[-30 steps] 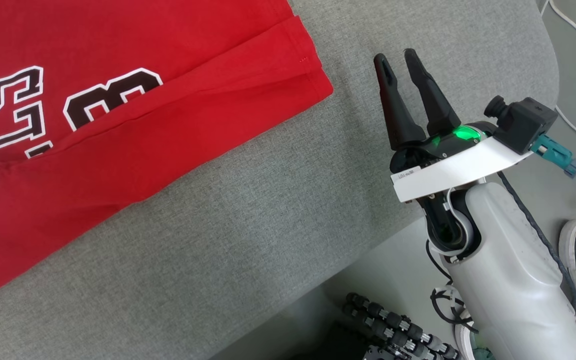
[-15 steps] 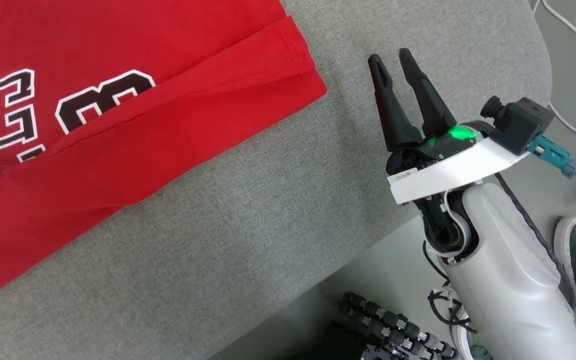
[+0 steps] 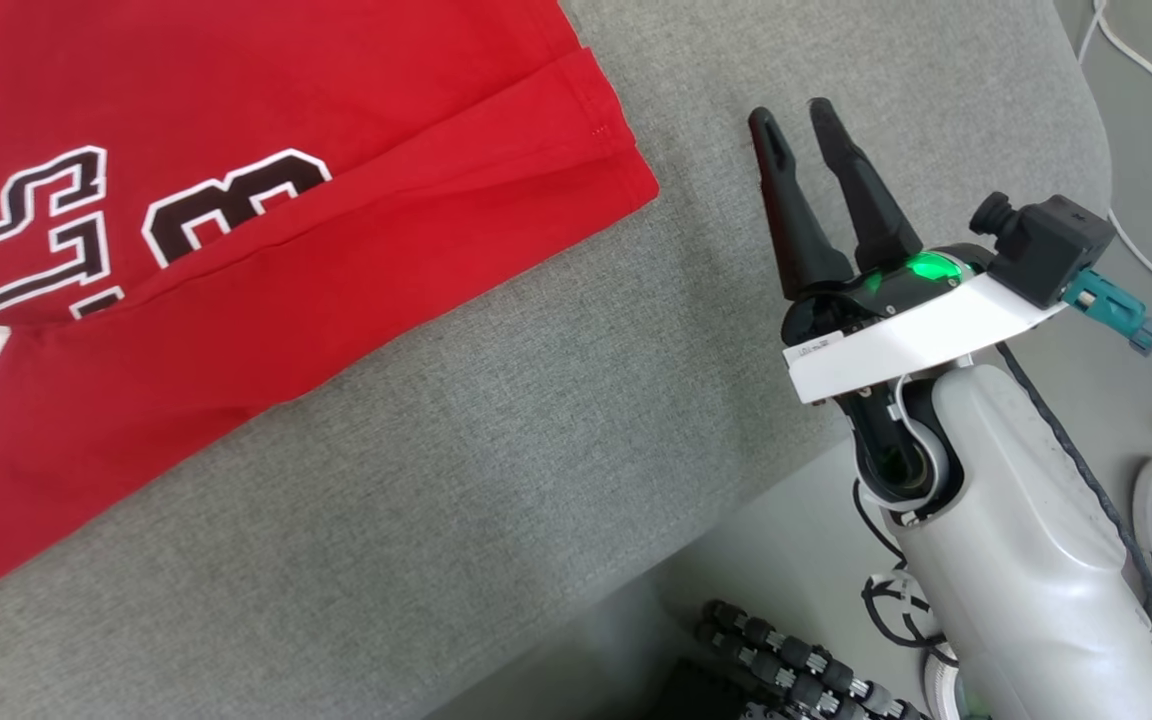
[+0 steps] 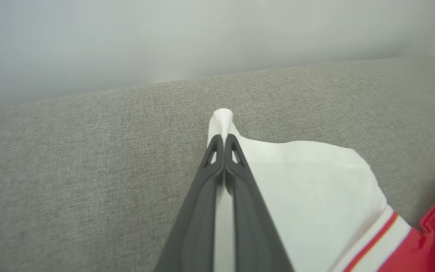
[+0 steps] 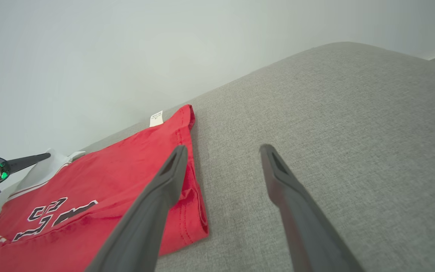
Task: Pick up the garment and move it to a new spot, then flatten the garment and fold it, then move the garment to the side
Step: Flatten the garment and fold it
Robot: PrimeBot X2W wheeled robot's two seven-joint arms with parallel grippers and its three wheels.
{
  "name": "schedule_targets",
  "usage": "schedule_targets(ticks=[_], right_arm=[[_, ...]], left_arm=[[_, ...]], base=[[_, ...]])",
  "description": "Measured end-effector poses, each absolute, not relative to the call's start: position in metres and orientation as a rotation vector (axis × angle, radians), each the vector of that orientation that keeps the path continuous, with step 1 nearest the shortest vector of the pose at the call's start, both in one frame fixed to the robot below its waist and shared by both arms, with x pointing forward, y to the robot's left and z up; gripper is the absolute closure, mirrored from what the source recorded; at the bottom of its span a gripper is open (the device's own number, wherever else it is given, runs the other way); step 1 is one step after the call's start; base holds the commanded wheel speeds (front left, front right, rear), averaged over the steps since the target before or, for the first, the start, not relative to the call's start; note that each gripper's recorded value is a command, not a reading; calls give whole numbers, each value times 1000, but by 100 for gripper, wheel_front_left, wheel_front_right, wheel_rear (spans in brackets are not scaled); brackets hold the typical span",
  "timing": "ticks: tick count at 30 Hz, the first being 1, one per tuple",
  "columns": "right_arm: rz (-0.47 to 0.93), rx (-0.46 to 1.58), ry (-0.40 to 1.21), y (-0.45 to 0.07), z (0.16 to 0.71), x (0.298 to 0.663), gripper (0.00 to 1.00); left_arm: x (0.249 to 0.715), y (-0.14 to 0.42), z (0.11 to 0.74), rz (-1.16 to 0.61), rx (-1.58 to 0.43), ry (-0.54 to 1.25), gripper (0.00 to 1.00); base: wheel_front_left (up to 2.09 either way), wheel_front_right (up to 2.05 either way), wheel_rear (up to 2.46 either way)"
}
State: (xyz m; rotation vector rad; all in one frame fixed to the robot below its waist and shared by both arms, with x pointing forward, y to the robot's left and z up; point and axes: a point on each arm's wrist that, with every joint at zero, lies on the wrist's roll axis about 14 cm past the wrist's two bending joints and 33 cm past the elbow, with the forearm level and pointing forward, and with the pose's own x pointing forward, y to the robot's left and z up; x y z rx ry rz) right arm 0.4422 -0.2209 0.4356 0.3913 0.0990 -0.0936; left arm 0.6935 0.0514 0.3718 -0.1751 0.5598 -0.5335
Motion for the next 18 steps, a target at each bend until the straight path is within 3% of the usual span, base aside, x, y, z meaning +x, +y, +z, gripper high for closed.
schedule_targets(ticks=[9,18], right_arm=[[-67,373,75,-216,445,445,0],[-34,358,58,-212,456,443,0]], left_arm=[[657,4,409,-685,-235,493,100],[604,-2,428,-764,-278,489,100]], base=[[0,0,0],[0,0,0]])
